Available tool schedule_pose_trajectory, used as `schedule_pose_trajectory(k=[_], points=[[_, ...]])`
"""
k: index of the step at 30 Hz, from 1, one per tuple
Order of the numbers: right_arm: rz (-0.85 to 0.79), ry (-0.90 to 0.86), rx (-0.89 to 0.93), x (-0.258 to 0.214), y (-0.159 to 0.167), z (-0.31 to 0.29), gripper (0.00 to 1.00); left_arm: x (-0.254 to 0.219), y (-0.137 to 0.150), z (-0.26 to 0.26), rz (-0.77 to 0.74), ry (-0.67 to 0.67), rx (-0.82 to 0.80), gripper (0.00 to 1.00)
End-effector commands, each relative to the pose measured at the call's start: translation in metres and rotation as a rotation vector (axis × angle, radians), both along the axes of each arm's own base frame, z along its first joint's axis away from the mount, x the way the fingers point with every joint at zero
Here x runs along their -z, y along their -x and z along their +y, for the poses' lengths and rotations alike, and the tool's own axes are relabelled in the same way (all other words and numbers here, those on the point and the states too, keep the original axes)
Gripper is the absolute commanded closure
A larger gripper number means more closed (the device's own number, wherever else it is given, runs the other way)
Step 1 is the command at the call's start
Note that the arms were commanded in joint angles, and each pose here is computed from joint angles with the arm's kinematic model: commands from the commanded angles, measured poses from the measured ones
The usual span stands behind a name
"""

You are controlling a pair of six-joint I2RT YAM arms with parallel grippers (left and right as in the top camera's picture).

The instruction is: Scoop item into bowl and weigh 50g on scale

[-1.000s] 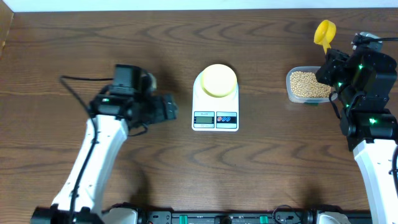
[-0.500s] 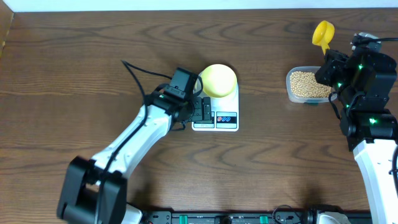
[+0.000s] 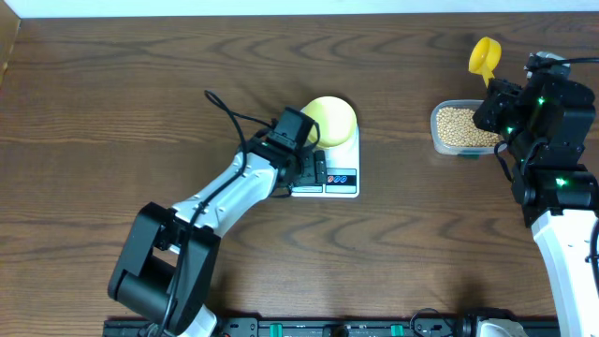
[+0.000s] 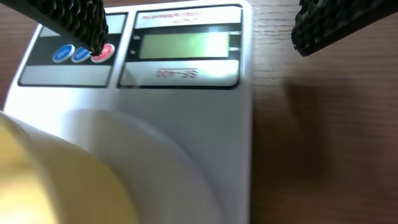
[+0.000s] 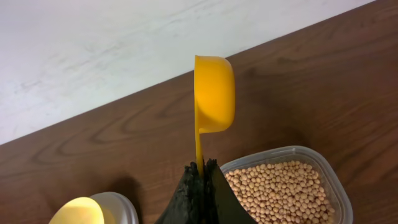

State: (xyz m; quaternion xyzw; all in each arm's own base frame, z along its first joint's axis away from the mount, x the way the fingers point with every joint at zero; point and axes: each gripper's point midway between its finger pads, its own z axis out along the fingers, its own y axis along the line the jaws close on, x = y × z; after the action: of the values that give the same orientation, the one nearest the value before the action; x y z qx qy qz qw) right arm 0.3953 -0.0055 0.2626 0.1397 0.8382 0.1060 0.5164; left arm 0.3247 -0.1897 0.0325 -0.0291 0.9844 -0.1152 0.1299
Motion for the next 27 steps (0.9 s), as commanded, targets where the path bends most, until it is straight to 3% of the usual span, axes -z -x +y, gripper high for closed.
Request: schedule_pose_trajectory(k=[1, 27], points=[[-0.009, 0.014, -0.009, -0.004, -0.001, -0.001, 0.99, 0.004, 0.003, -0.001, -0.004, -0.024, -0.005, 0.04], [-0.004, 0.013, -0.009, -0.003, -0.001, -0.001, 0.99, 0.018, 0.005, -0.010, -0.015, -0.077, 0.038, 0.04]])
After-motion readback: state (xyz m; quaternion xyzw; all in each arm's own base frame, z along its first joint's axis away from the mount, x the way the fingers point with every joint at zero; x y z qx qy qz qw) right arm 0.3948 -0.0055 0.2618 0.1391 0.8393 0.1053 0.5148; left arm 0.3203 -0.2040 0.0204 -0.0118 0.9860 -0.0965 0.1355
